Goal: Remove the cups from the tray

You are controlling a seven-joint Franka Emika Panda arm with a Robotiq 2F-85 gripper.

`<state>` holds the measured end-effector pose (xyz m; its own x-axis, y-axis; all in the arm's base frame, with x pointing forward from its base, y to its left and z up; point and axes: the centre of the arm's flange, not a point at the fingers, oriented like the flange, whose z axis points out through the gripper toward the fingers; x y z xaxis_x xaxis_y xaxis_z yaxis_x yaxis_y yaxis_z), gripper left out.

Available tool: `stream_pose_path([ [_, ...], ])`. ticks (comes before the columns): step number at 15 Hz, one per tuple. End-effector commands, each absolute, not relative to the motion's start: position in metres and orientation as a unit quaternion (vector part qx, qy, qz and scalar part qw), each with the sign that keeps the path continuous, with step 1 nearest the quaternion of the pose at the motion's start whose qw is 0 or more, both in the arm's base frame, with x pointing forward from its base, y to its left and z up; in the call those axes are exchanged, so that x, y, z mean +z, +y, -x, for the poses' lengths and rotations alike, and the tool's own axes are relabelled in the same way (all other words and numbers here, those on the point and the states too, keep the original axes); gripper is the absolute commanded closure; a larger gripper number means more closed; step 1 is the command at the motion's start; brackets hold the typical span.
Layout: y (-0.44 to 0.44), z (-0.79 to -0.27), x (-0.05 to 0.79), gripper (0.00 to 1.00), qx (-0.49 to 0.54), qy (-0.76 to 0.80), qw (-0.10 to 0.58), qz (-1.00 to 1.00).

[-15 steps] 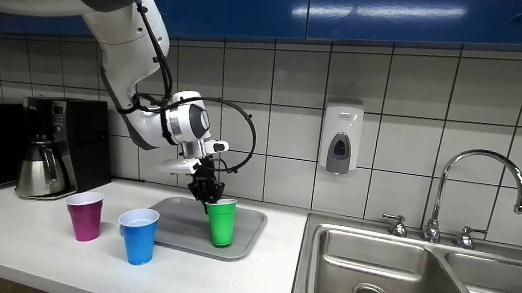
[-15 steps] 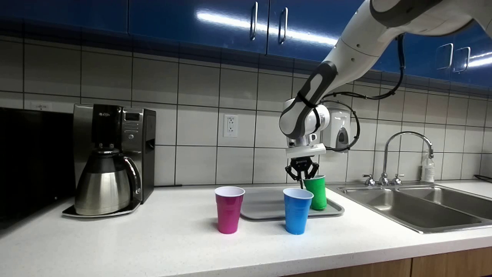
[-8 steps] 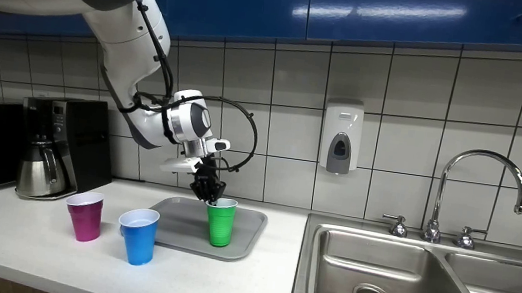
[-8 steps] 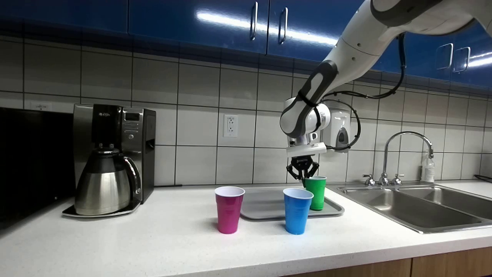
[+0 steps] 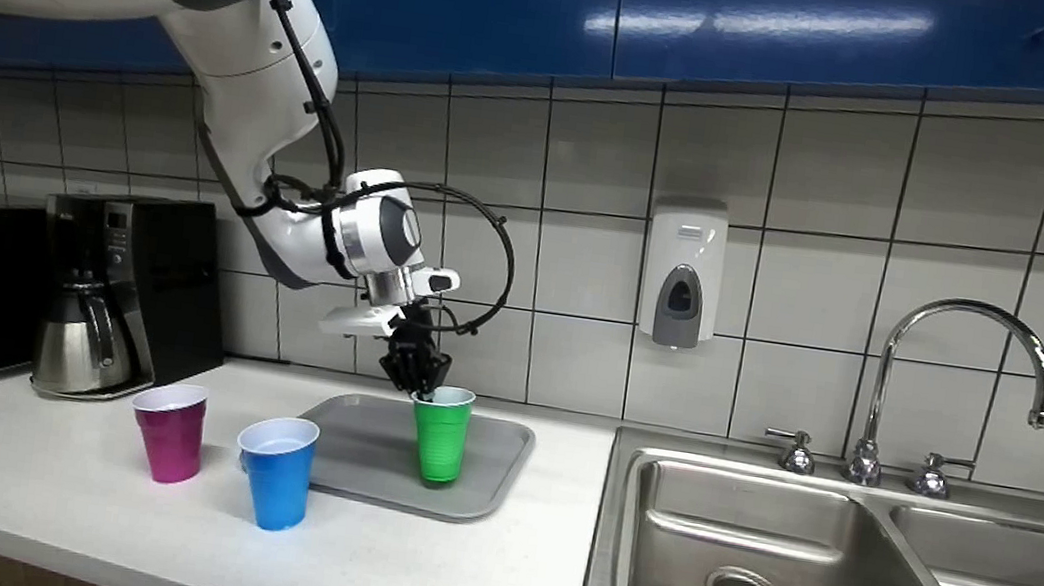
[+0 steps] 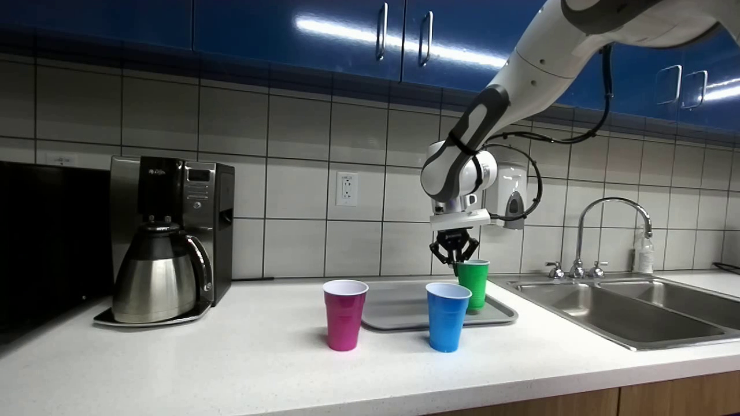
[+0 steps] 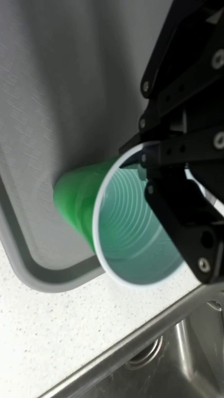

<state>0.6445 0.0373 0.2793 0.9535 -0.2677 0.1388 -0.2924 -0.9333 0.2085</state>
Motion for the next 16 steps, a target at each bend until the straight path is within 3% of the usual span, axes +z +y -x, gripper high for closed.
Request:
stream_pose_path([
  [1,0.044,-0.636,0.298,0.99,0.065,-0.144,0.116,-0.981],
  [16,0.085,-0.596,0.324,0.99,0.071,-0.139,0.124,-0.980],
])
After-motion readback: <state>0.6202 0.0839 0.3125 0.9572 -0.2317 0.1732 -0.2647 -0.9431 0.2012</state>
